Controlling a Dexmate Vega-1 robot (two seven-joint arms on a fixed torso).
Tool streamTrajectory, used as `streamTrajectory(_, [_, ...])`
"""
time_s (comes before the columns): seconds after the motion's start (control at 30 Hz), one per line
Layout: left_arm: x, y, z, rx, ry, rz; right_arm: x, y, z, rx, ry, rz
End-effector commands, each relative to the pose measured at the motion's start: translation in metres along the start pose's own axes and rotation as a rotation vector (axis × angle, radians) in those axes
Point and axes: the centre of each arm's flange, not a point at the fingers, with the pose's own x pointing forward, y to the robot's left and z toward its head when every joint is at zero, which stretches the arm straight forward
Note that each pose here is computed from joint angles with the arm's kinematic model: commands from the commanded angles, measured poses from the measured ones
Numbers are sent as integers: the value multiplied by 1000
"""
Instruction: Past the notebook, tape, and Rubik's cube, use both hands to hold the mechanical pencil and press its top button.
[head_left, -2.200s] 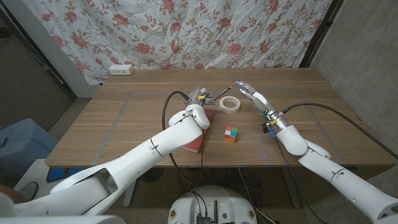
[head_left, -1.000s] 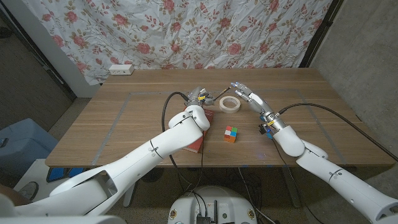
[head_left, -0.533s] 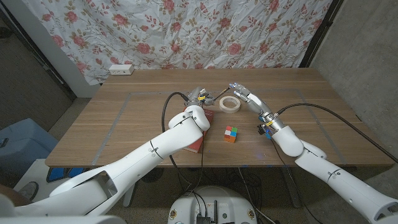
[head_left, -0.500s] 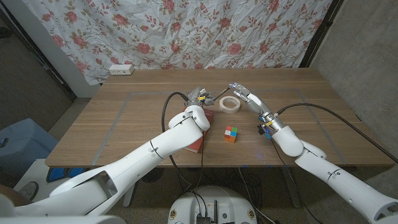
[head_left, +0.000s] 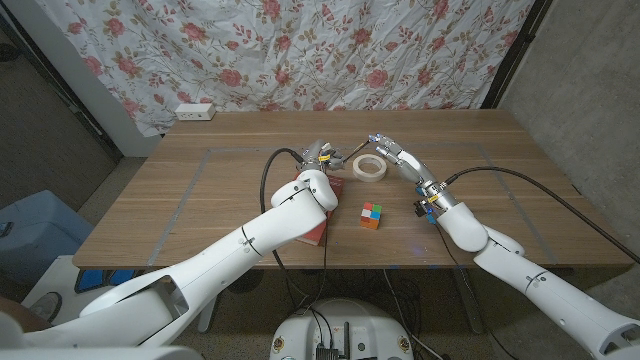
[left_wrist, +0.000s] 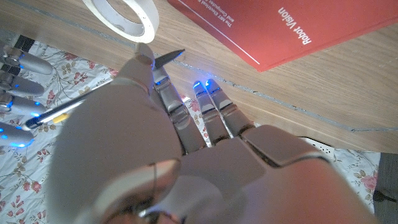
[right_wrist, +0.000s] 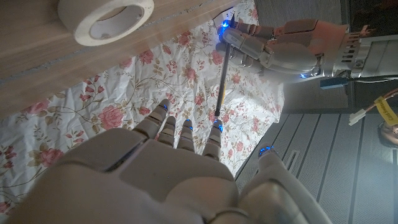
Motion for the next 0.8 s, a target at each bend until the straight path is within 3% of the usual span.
streamTrajectory(0.03, [-2,-1,0,3,-5,1,-3,0,-2,9,6,-4])
streamTrajectory(0.8, [-7,-1,1,5,-7,10,-9,2,-3,15,8,-4])
